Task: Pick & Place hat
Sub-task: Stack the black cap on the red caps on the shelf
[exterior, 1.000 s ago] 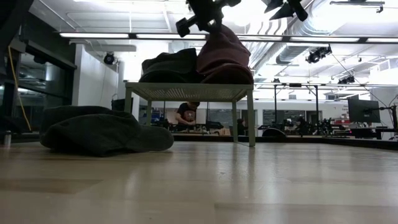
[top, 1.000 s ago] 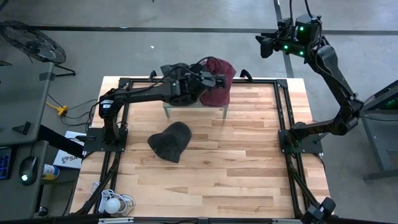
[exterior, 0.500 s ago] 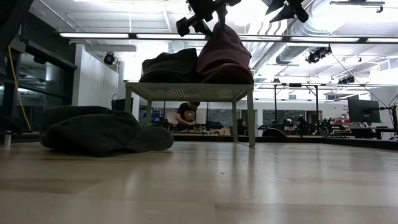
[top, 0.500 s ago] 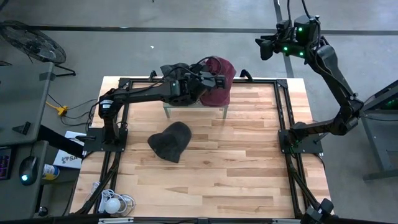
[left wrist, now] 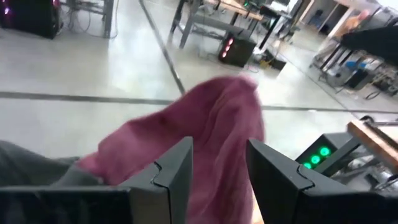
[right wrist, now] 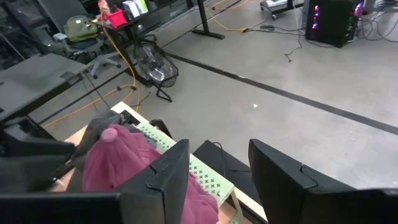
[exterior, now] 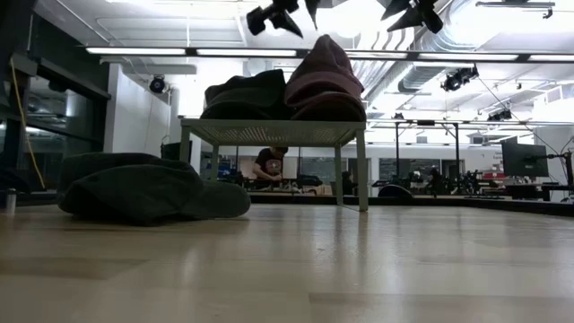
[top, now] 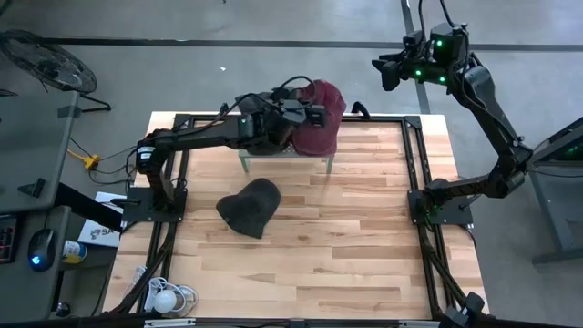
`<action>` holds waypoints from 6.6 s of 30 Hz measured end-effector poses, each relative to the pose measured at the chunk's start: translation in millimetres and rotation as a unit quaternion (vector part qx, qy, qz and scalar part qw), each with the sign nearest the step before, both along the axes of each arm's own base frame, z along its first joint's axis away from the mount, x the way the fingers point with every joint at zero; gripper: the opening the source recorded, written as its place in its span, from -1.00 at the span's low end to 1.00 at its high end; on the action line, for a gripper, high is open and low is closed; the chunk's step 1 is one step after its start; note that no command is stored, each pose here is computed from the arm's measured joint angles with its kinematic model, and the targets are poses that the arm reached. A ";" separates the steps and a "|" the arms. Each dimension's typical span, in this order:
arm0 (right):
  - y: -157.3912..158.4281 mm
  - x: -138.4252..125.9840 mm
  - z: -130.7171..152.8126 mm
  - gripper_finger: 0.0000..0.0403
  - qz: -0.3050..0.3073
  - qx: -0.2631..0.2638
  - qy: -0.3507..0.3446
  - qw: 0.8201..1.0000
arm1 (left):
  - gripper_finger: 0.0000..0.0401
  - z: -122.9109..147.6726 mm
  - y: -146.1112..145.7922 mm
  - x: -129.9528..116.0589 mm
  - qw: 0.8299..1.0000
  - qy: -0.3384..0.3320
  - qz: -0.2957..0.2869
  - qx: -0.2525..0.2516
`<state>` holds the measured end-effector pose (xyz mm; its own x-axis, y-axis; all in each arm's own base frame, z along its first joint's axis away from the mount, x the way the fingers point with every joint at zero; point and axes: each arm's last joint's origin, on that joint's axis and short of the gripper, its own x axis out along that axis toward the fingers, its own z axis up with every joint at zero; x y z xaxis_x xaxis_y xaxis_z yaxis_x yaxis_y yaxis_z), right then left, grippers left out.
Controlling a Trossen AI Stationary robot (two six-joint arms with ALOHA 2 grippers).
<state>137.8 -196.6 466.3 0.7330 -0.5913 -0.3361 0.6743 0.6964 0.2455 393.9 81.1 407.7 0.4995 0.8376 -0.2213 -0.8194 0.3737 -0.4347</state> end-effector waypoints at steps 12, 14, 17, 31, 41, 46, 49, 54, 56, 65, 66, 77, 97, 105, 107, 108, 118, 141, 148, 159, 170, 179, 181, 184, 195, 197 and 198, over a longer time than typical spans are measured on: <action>3.1 2.0 -0.3 -0.22 0.061 0.008 -0.010 0.998 | -0.27 27.4 -38.2 -29.4 0.995 0.074 -0.041 0.051; 5.0 2.3 -2.1 -0.22 0.085 0.017 -0.009 0.996 | -0.27 29.4 -47.3 -37.5 0.992 0.101 -0.058 0.052; 9.6 4.2 -6.3 -0.22 0.124 0.031 0.004 0.992 | -0.27 26.2 -62.2 -48.6 0.983 0.154 -0.092 0.045; 27.1 17.4 -14.8 -0.22 0.194 0.034 0.051 0.979 | -0.27 -3.7 -112.9 -92.4 0.904 0.354 -0.231 -0.066; 41.4 30.9 -15.8 -0.23 0.235 0.038 0.056 0.970 | -0.27 -8.9 -123.1 -103.7 0.889 0.386 -0.229 -0.093; 53.8 40.3 -17.3 -0.23 0.268 0.044 0.062 0.960 | -0.27 -9.9 -127.2 -106.3 0.882 0.398 -0.235 -0.092; 62.9 46.7 -18.1 -0.24 0.290 0.046 0.066 0.954 | -0.27 -18.6 -131.7 -106.2 0.871 0.413 -0.245 -0.099; 77.6 55.7 -18.9 -0.24 0.318 0.060 0.068 0.944 | -0.27 -38.7 -147.1 -109.5 0.851 0.444 -0.257 -0.111; 83.0 57.9 -19.4 -0.24 0.324 0.072 0.068 0.941 | -0.27 -49.1 -154.2 -111.8 0.846 0.453 -0.253 -0.121; 109.5 63.4 -22.8 -0.23 0.303 0.105 0.104 0.942 | -0.27 -86.2 -188.8 -143.5 0.857 0.436 -0.215 -0.173; 112.6 63.7 -23.0 -0.23 0.301 0.105 0.109 0.942 | -0.27 -89.4 -191.4 -148.9 0.862 0.426 -0.207 -0.181; 156.3 52.7 -19.3 -0.23 0.263 0.108 0.138 0.949 | -0.27 -146.2 -191.5 -210.5 0.906 0.280 -0.144 -0.282; 201.1 53.3 -21.3 -0.23 0.219 0.090 0.154 0.959 | 0.20 -207.9 -160.6 -254.0 0.915 0.164 -0.078 -0.361; 202.5 54.8 -19.7 -0.23 0.215 0.094 0.140 0.962 | 0.41 -227.0 -159.5 -256.1 0.911 0.156 -0.081 -0.373; 202.3 54.7 -19.7 -0.23 0.212 0.092 0.140 0.963 | 0.42 -231.1 -158.9 -256.0 0.915 0.145 -0.082 -0.368; 202.3 54.7 -19.7 -0.23 0.212 0.093 0.140 0.963 | 0.42 -233.7 -158.9 -255.6 0.916 0.137 -0.084 -0.368; 202.3 54.7 -19.7 -0.23 0.211 0.094 0.140 0.963 | 0.40 -251.6 -162.5 -248.3 0.915 0.062 -0.111 -0.383; 201.9 54.7 -19.7 -0.23 0.199 0.101 0.135 0.965 | -0.95 -235.4 -177.7 -226.4 0.897 -0.017 -0.226 -0.378; 208.3 54.4 -19.6 -0.23 0.210 0.105 0.133 0.963 | -0.99 -216.2 -187.3 -212.6 0.877 -0.093 -0.307 -0.358; 223.2 53.3 -19.7 -0.23 0.215 0.111 0.126 0.962 | -0.99 -172.5 -195.0 -200.6 0.838 -0.247 -0.405 -0.269; 251.6 69.0 -26.3 -0.23 0.211 0.100 0.119 0.965 | -1.00 -135.6 -200.4 -193.3 0.835 -0.267 -0.435 -0.204; 282.1 91.9 -34.9 -0.23 0.251 0.089 0.112 0.957 | -1.00 -104.9 -205.4 -188.1 0.826 -0.263 -0.464 -0.181; 288.4 95.6 -36.1 -0.23 0.255 0.084 0.106 0.957 | -1.00 -98.9 -206.5 -187.4 0.821 -0.264 -0.471 -0.183; 296.8 99.6 -35.7 -0.23 0.262 0.080 0.089 0.958 | -1.00 -89.3 -207.8 -186.7 0.814 -0.265 -0.486 -0.176; 333.3 96.9 -13.8 -0.23 0.324 0.002 -0.017 0.946 | -1.00 -45.7 -209.5 -186.6 0.801 -0.279 -0.517 -0.114; 338.6 95.1 -10.0 -0.23 0.314 -0.028 -0.032 0.948 | -1.00 -37.4 -209.3 -187.0 0.802 -0.279 -0.519 -0.099; 341.1 94.4 -8.6 -0.23 0.308 -0.045 -0.037 0.950 | -1.00 -33.0 -209.0 -187.2 0.802 -0.280 -0.520 -0.089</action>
